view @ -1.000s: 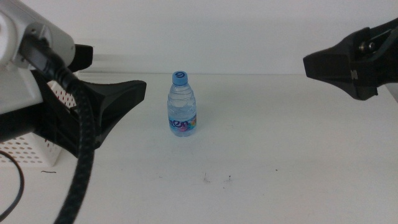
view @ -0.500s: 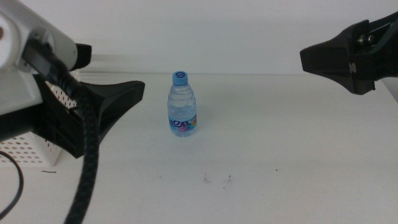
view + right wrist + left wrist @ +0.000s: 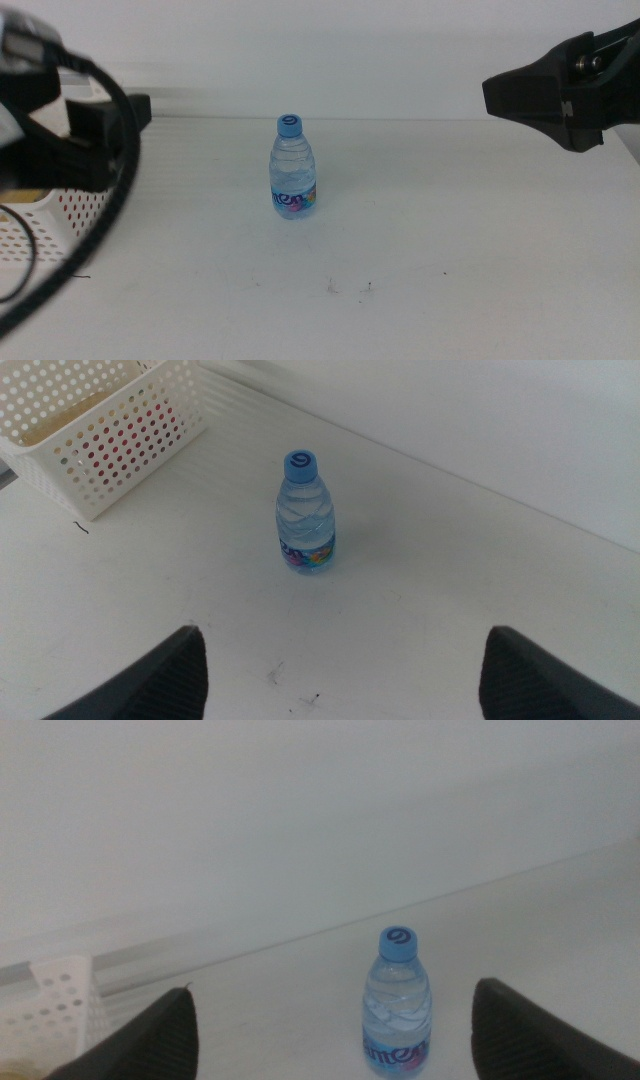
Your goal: Use arms to grab the bottles and put them into the dustbin to the left of the table.
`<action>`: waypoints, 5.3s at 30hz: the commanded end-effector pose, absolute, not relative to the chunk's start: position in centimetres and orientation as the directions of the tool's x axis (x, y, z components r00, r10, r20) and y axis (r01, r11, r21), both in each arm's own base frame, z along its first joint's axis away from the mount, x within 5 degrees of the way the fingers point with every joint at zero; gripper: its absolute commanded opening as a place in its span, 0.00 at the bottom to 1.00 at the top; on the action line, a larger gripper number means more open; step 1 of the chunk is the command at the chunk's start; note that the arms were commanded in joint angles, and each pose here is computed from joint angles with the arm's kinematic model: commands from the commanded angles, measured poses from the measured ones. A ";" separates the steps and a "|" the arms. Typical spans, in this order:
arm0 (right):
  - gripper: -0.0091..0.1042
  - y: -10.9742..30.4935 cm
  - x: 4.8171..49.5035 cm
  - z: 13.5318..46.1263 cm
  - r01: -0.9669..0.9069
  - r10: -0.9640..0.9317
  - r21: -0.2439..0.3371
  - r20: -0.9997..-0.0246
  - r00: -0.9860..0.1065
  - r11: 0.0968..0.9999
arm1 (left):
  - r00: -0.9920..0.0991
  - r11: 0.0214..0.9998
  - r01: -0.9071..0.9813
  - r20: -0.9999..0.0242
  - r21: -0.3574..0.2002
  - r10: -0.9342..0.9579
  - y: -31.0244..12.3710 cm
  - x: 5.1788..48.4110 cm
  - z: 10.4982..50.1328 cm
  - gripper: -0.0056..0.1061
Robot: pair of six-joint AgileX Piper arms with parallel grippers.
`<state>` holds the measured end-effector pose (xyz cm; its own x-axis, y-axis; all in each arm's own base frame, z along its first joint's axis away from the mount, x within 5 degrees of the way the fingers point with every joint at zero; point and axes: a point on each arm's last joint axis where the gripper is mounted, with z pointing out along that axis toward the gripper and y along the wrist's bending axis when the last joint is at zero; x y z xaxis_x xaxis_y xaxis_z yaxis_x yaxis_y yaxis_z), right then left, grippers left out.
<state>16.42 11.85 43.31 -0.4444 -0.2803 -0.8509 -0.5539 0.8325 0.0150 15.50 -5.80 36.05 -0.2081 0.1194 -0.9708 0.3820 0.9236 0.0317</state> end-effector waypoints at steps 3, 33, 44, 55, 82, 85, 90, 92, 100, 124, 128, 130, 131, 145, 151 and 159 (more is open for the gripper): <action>0.86 11.7 16.4 43.7 -0.552 -0.275 0.006 -0.862 -0.426 0.834 | -0.164 0.929 0.370 -0.985 -0.018 0.047 -6.0 15.6 34.1 0.89; 0.86 11.7 16.4 43.7 -0.552 -0.274 0.006 -0.863 -0.424 0.834 | -0.055 0.886 0.451 -0.987 0.108 0.149 -10.1 17.4 21.8 0.89; 0.86 11.7 16.4 43.7 -0.552 -0.274 0.006 -0.863 -0.424 0.834 | -0.087 0.883 0.463 -0.987 0.079 0.134 -11.0 18.6 19.5 0.89; 0.86 11.7 16.4 43.7 -0.552 -0.274 0.006 -0.863 -0.424 0.834 | -0.054 0.896 0.441 -0.995 0.050 0.082 -11.8 20.1 16.8 0.89; 0.86 11.7 16.4 43.7 -0.552 -0.274 0.006 -0.863 -0.424 0.834 | -0.082 0.885 0.466 -0.996 -0.010 0.031 -12.2 20.2 16.1 0.89; 0.86 11.7 16.4 43.7 -0.552 -0.274 0.006 -0.863 -0.424 0.834 | -0.079 0.884 0.468 -0.996 -0.010 0.031 -12.2 20.2 16.2 0.89; 0.86 11.7 16.4 43.7 -0.552 -0.274 0.006 -0.863 -0.424 0.834 | -0.058 0.884 0.468 -0.998 -0.011 0.018 -12.5 20.6 16.6 0.89; 0.86 11.7 16.4 43.7 -0.552 -0.274 0.006 -0.863 -0.424 0.834 | -0.051 0.883 0.470 -0.999 -0.012 0.014 -12.7 20.9 16.8 0.89; 0.86 11.7 16.4 43.7 -0.552 -0.274 0.006 -0.863 -0.424 0.834 | -0.087 0.880 0.475 -0.996 -0.014 0.030 -13.7 22.4 17.3 0.89; 0.86 11.7 16.4 43.7 -0.552 -0.274 0.006 -0.863 -0.424 0.834 | -0.143 0.878 0.472 -0.990 -0.076 -0.008 -15.1 28.6 14.2 0.89; 0.86 11.7 16.4 43.7 -0.552 -0.274 0.006 -0.863 -0.424 0.834 | -0.157 0.873 0.480 -0.988 -0.087 -0.012 -15.1 29.6 13.6 0.89; 0.86 11.7 16.4 43.7 -0.552 -0.274 0.006 -0.863 -0.424 0.834 | -0.160 0.873 0.479 -0.987 -0.089 -0.012 -15.2 30.2 13.3 0.89; 0.86 11.7 16.4 43.7 -0.552 -0.274 0.006 -0.863 -0.424 0.834 | -0.160 0.873 0.479 -0.987 -0.089 -0.013 -15.2 30.5 13.2 0.89; 0.86 11.7 16.4 43.7 -0.552 -0.274 0.006 -0.863 -0.424 0.834 | -0.188 0.873 0.475 -0.982 -0.107 -0.018 -16.6 34.0 10.6 0.89; 0.86 11.7 16.4 43.7 -0.552 -0.274 0.006 -0.863 -0.424 0.834 | -0.183 0.875 0.472 -0.983 -0.113 -0.028 -17.1 35.0 10.1 0.89; 0.86 11.7 16.4 43.7 -0.552 -0.274 0.006 -0.863 -0.424 0.834 | -0.177 0.876 0.468 -0.984 -0.117 -0.037 -17.6 36.1 10.0 0.89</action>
<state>16.43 11.87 43.34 -0.4421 -0.2788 -0.8526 -0.5540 0.8324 0.0151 35.81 -17.57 9.83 -0.1785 -0.0141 -0.9838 0.4778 0.8728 -0.0992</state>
